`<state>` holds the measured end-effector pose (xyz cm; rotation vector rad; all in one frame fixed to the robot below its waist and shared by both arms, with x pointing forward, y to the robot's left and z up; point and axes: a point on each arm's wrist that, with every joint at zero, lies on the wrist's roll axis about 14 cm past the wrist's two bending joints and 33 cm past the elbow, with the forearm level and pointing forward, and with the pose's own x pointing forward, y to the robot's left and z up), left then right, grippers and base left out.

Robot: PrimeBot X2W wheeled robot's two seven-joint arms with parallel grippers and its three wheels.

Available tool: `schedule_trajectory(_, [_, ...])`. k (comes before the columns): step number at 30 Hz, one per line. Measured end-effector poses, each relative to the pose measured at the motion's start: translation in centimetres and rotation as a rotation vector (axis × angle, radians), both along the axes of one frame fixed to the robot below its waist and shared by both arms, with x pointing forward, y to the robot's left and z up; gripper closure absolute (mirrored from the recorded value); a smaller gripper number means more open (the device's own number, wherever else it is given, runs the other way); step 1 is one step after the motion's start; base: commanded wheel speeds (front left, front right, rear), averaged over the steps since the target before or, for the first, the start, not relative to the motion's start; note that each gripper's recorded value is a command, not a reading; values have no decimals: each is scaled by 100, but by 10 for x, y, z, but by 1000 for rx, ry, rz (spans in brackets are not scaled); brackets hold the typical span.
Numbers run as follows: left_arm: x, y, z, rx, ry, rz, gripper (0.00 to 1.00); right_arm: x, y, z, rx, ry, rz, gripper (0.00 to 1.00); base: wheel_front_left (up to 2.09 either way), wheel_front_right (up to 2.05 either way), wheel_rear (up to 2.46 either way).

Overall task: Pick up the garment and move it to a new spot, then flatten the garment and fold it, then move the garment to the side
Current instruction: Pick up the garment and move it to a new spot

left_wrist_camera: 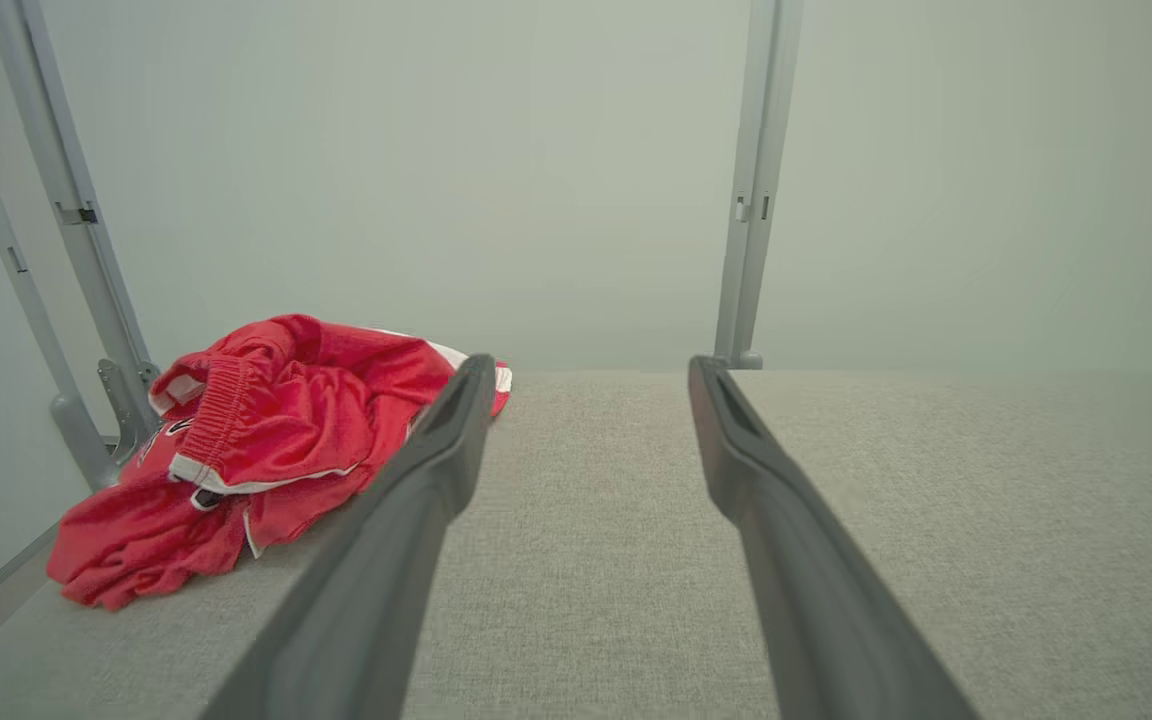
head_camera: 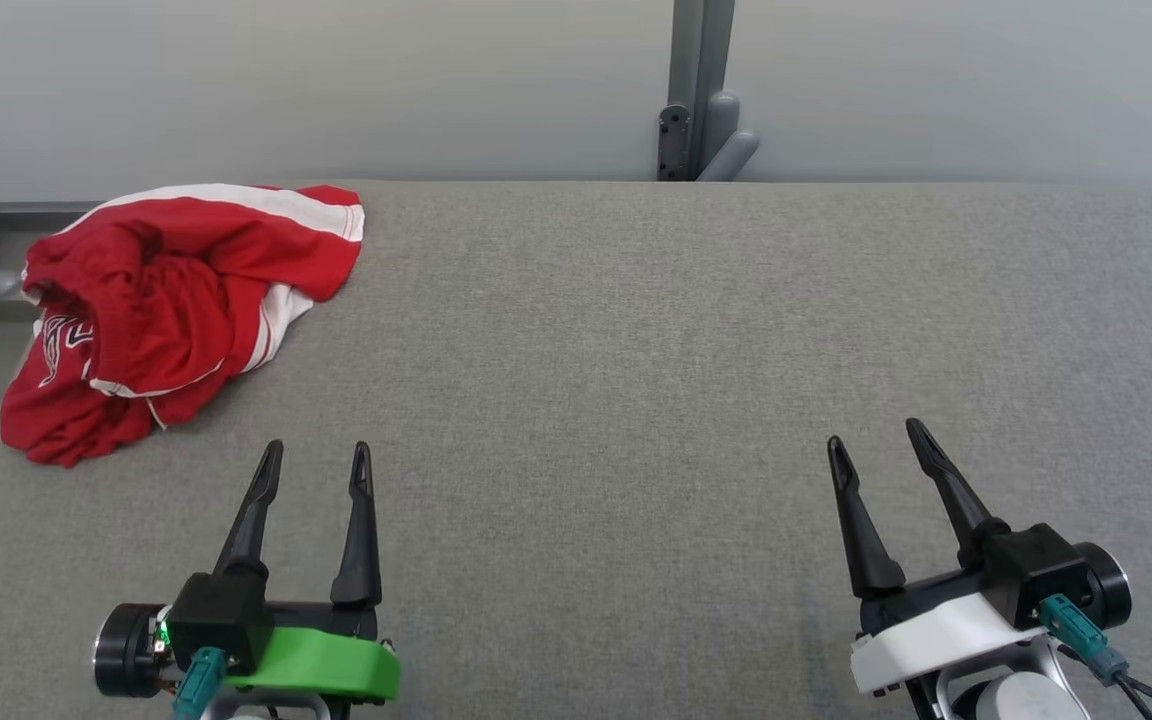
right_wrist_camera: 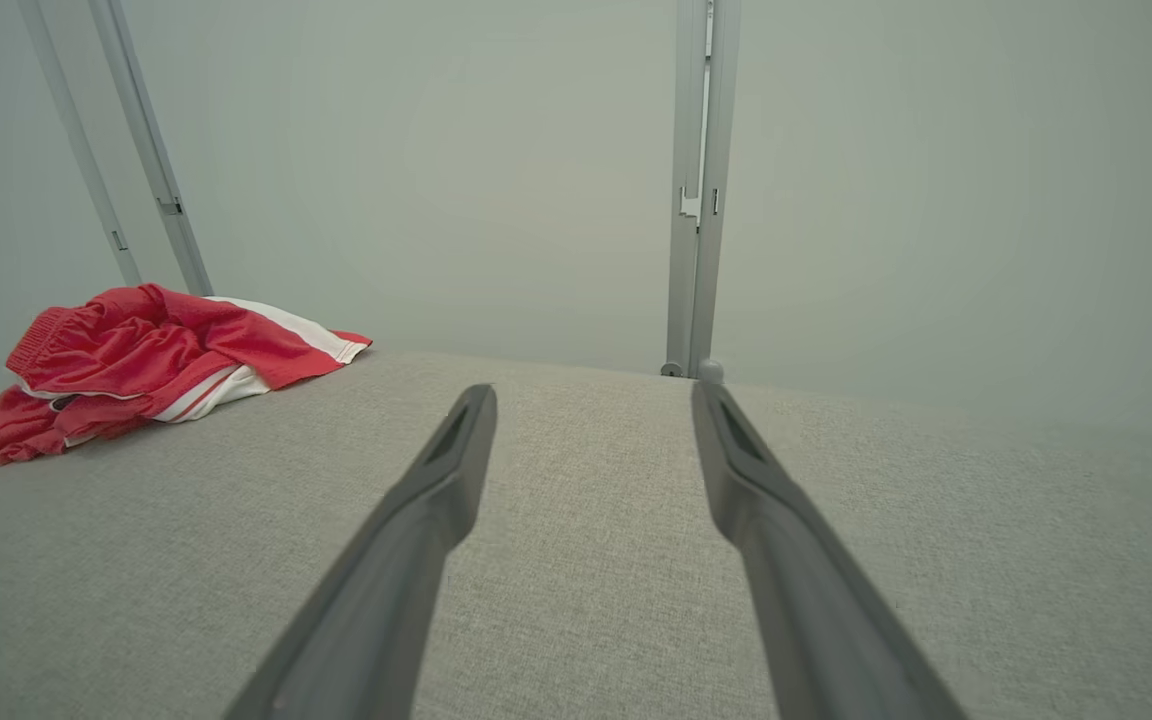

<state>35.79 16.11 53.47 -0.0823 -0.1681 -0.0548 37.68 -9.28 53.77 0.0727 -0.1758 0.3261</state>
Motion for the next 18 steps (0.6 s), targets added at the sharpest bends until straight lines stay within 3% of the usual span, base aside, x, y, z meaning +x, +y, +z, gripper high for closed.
schedule_trajectory(18, [-45,71,-2,-42,7,257,0,5,77,-7,-7,16,230,0,0,0,0])
